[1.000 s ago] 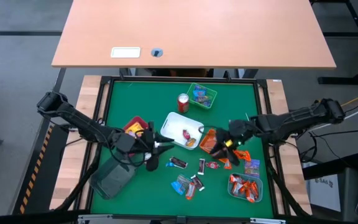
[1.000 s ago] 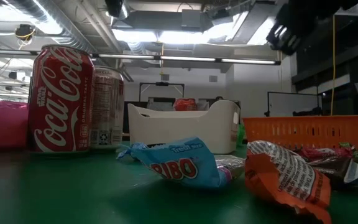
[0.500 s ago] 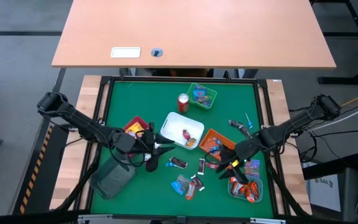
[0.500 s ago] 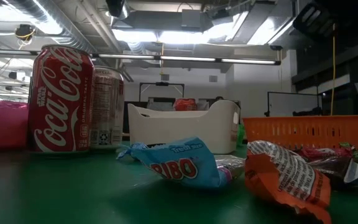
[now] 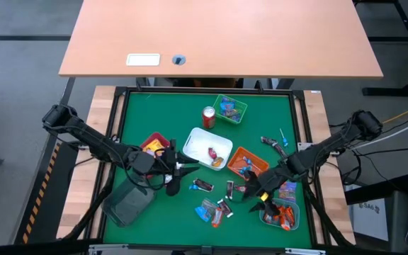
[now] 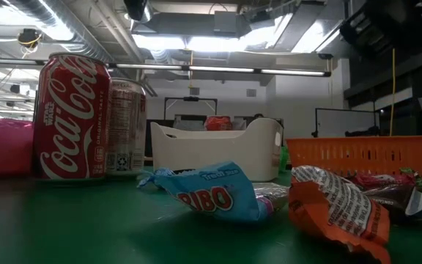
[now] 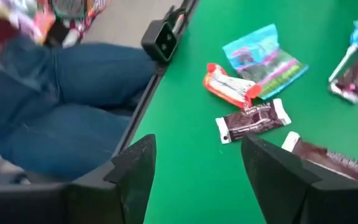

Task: Sort candy
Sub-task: Put the pink chocolate into the white bin

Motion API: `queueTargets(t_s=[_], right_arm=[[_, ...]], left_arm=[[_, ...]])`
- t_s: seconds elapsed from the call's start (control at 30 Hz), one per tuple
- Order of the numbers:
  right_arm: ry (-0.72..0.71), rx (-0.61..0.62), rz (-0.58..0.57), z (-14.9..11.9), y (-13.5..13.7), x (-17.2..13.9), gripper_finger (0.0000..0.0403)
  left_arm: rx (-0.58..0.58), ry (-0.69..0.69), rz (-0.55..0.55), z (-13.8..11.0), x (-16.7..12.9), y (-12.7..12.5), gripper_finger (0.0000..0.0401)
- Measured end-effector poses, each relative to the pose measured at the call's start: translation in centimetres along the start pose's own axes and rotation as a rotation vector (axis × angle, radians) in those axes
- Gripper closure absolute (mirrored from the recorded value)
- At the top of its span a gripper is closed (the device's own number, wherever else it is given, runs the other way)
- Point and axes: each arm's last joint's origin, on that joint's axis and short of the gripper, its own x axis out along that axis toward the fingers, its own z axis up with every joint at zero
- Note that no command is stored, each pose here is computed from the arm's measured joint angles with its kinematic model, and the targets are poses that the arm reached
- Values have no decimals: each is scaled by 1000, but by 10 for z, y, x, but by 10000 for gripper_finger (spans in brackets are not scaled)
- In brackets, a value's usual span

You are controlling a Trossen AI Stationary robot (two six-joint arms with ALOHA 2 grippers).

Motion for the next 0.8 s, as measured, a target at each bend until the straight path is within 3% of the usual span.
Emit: queueTargets(t_s=[0.3, 0.8], right_arm=[[70, -110, -232, -9, -10, 2, 166], [257, -86, -353, -36, -21, 46, 166]], left_arm=[[3, 6, 0, -1, 0, 0, 302], [17, 24, -22, -4, -4, -6, 302]])
